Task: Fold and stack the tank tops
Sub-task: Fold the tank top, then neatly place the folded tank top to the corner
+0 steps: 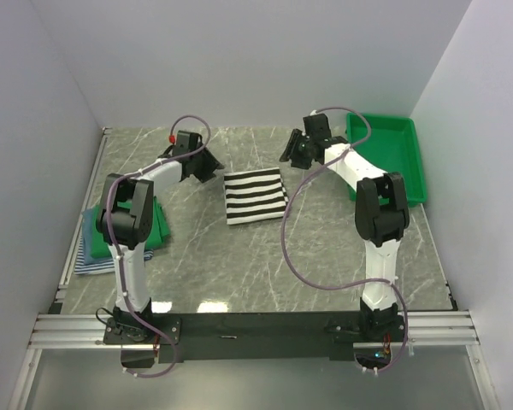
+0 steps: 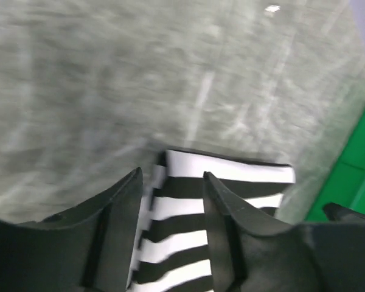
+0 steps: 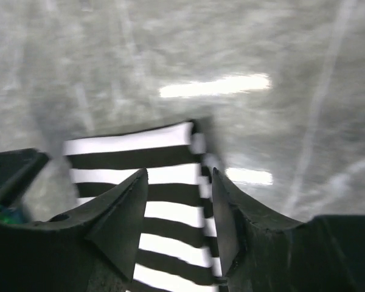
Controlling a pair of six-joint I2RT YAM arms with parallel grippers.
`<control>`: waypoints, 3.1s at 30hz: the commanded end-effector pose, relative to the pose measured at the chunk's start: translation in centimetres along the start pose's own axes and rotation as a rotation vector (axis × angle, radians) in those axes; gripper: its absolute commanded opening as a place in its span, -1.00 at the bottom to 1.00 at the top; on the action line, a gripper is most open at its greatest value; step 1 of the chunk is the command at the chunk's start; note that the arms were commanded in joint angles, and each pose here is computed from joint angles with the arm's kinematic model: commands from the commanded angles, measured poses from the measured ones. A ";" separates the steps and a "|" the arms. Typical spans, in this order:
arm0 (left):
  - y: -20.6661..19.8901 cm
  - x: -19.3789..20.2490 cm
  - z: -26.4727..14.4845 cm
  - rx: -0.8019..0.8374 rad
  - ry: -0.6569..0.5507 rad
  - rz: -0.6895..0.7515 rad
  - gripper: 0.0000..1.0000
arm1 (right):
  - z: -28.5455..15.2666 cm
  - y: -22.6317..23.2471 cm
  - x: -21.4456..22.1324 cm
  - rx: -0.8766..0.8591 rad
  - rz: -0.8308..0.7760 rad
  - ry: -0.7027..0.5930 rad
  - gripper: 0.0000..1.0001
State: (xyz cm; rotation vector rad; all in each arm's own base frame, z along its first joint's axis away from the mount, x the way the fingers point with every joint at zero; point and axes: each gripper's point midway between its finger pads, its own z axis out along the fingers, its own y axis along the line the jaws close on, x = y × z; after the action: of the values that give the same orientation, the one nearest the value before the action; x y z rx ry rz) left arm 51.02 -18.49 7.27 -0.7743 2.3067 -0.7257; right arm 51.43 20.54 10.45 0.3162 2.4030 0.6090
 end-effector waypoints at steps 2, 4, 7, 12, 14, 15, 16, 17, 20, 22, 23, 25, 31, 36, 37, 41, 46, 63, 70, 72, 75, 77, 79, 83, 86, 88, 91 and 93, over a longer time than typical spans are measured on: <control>-3.4 -4.1 -3.9 0.092 -0.129 0.030 0.06 | -4.2 1.6 -4.5 0.023 -0.066 -0.108 0.08; -2.7 -3.8 -4.7 0.072 -0.132 0.022 0.08 | -4.7 1.3 -3.2 0.054 -0.096 -0.103 0.08; -1.2 -1.0 -5.6 0.059 -0.074 0.004 0.13 | -5.5 2.0 0.5 0.090 -0.155 -0.073 0.03; 1.5 4.2 -6.7 0.063 0.025 -0.037 0.27 | -5.3 1.4 6.7 0.167 -0.227 -0.028 -0.20; 1.9 5.7 -6.9 0.069 0.059 -0.026 0.30 | -5.0 0.9 7.9 0.179 -0.232 -0.020 -0.23; 2.2 6.2 -6.8 0.059 0.072 -0.018 0.31 | -4.4 0.0 9.0 0.196 -0.235 0.008 -0.24; 2.4 6.6 -6.7 0.052 0.078 -0.008 0.34 | -3.9 -0.5 9.6 0.201 -0.241 0.026 -0.24; 2.6 7.5 -6.7 0.050 0.101 -0.003 0.36 | -3.6 -0.9 10.1 0.209 -0.246 0.037 -0.27; 4.0 9.6 -6.5 0.041 0.162 -0.022 0.38 | -2.6 -3.0 12.3 0.252 -0.255 0.092 -0.32; 4.0 9.8 -6.6 0.064 0.154 -0.031 0.40 | -2.3 -4.0 13.5 0.260 -0.253 0.113 -0.32; 4.8 10.6 -6.7 0.050 0.168 -0.048 0.41 | -2.3 -4.2 13.8 0.257 -0.254 0.121 -0.32; 5.1 11.3 -6.9 0.041 0.178 -0.059 0.42 | -2.1 -4.7 14.5 0.257 -0.254 0.135 -0.32; 6.2 13.0 -6.6 0.002 0.183 -0.107 0.47 | -1.4 -5.1 15.4 0.254 -0.249 0.162 -0.34; 7.7 14.3 -6.3 -0.058 0.205 -0.174 0.45 | -0.7 -5.7 16.1 0.246 -0.231 0.199 -0.38; 8.0 14.3 -6.4 -0.073 0.195 -0.187 0.45 | -0.7 -5.9 16.1 0.247 -0.228 0.199 -0.41; 9.1 15.9 -7.0 -0.134 0.230 -0.253 0.46 | -0.8 -6.2 15.9 0.246 -0.217 0.194 -0.42; 8.8 17.9 -7.3 -0.107 0.284 -0.327 0.48 | -0.8 -6.4 16.0 0.246 -0.213 0.200 -0.43; 10.1 13.6 -4.3 -0.107 0.128 -0.312 0.20 | -0.5 -6.7 16.3 0.244 -0.207 0.214 -0.48; 9.4 12.1 -3.5 -0.066 0.061 -0.243 0.17 | -0.4 -6.9 16.4 0.247 -0.209 0.220 -0.49; 9.4 11.8 -3.3 -0.055 0.045 -0.235 0.12 | -0.4 -6.9 16.5 0.247 -0.207 0.222 -0.49; 9.4 11.6 -3.0 -0.053 0.034 -0.221 0.01 | -0.4 -6.9 16.5 0.246 -0.208 0.224 -0.49; 8.9 11.3 -2.7 -0.038 0.034 -0.194 -0.09 | -0.5 -6.9 16.6 0.243 -0.206 0.227 -0.49; 8.5 11.1 -2.5 -0.033 0.034 -0.165 -0.17 | -0.5 -6.7 16.5 0.235 -0.205 0.225 -0.49; 8.2 10.6 -2.2 -0.043 0.036 -0.108 -0.50 | -0.6 -6.4 16.2 0.234 -0.206 0.220 -0.49; 8.0 10.5 -2.2 -0.083 0.052 -0.039 -0.99 | -0.9 -5.7 16.2 0.203 -0.202 0.233 -0.40; 7.5 9.2 -2.6 -0.122 0.034 0.032 -0.99 | -1.7 -4.9 15.7 0.182 -0.203 0.216 -0.21; 8.3 7.8 -4.7 -0.262 0.034 0.138 -0.99 | -3.4 -3.2 14.4 0.127 -0.197 0.173 0.04; 9.0 7.2 -6.7 -0.349 0.049 0.207 -0.99 | -4.6 -1.8 13.8 0.085 -0.197 0.160 0.07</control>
State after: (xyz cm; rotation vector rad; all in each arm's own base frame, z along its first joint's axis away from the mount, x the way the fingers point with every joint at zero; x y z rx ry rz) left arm 41.65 -19.42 3.05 -0.7670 2.4037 -0.6056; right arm 38.41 22.33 2.49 0.0831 2.6119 0.4074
